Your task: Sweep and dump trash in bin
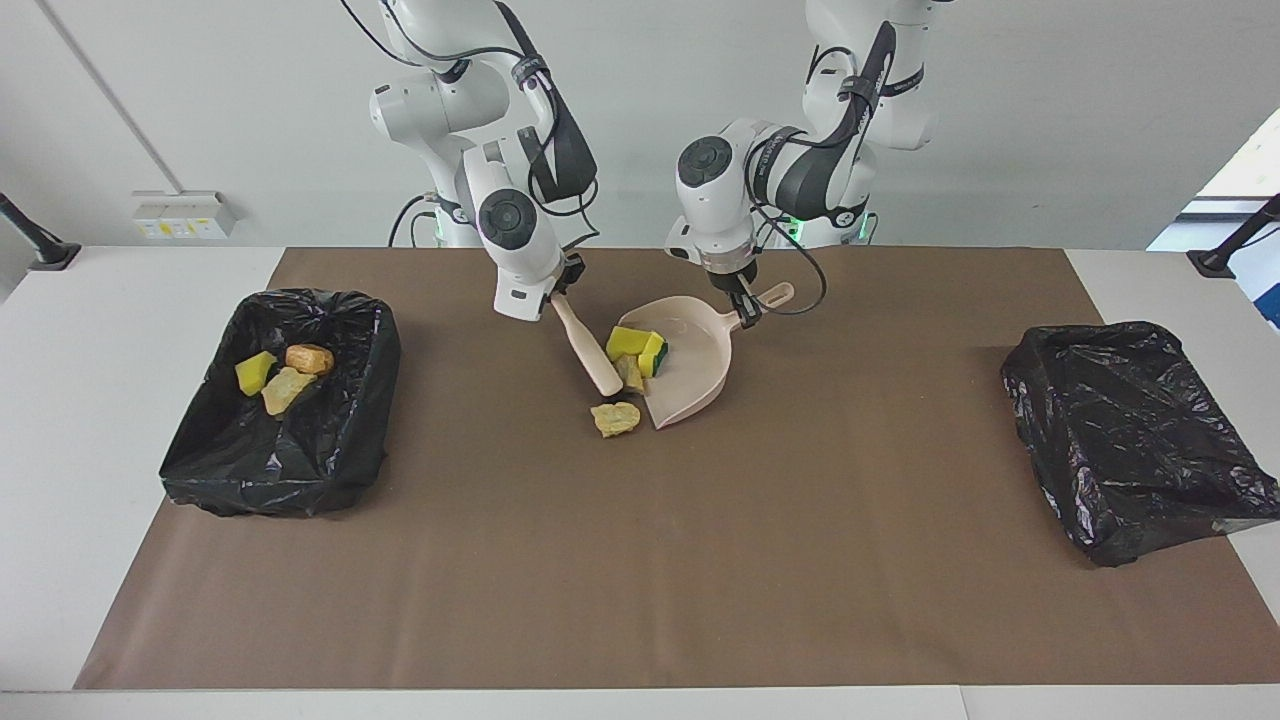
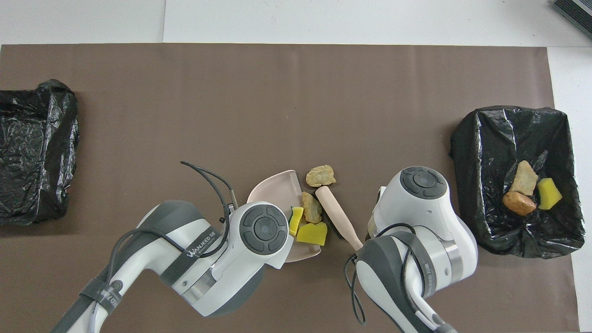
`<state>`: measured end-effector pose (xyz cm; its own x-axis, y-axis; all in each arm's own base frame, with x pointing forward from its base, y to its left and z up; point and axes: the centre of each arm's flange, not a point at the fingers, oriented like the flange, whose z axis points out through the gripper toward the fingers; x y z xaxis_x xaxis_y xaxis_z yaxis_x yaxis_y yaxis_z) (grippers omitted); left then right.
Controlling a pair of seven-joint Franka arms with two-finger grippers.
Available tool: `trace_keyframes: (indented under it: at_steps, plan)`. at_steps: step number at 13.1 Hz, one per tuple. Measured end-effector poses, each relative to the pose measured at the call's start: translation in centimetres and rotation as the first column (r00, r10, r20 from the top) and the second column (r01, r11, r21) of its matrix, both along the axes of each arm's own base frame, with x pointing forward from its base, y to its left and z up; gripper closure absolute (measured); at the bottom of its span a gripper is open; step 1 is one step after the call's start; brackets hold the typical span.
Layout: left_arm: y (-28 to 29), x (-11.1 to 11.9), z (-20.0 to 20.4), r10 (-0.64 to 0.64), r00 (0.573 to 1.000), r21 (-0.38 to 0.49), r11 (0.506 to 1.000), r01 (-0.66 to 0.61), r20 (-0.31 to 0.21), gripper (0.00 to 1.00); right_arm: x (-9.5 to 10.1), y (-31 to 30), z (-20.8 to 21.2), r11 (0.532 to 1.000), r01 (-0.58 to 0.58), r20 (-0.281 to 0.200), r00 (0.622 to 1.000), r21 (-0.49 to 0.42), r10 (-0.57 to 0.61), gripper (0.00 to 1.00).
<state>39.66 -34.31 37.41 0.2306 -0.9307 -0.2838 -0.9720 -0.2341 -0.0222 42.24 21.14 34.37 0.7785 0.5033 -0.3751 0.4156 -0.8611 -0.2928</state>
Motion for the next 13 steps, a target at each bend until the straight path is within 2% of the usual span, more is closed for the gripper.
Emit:
trace_keyframes:
  at_steps: [4,6,7,10,12,13]
  plan:
    - [0.2,0.0,-0.3,0.001,1.0,-0.003,1.0,-0.001,0.001,0.68,-0.6,0.8,1.0,0.982,0.113,-0.064,0.992,0.149,-0.105,0.74]
    - [0.4,0.5,-0.3,0.009,1.0,-0.018,1.0,-0.008,0.014,0.68,0.1,-1.7,3.0,0.97,0.17,-0.093,0.983,0.173,-0.156,0.74]
    - [0.8,0.9,-0.4,0.017,1.0,-0.025,1.0,-0.017,0.02,0.68,0.9,-3.8,4.5,0.969,0.186,-0.08,0.981,0.164,-0.174,0.74]
    - [1.6,1.6,-0.5,0.037,0.999,-0.031,0.999,-0.036,0.025,0.68,2.9,-8.5,7.5,0.996,0.089,0.085,0.992,-0.021,-0.087,0.74]
    - [2.2,2.1,-0.5,0.052,0.998,-0.033,0.998,-0.051,0.027,0.68,4.7,-9.0,7.5,0.992,0.028,0.219,0.976,-0.126,0.0,0.74]
    - [2.6,2.5,-0.5,0.064,0.998,-0.034,0.997,-0.063,0.028,0.68,5.9,-9.0,7.2,0.983,-0.006,0.268,0.962,-0.182,0.056,0.74]
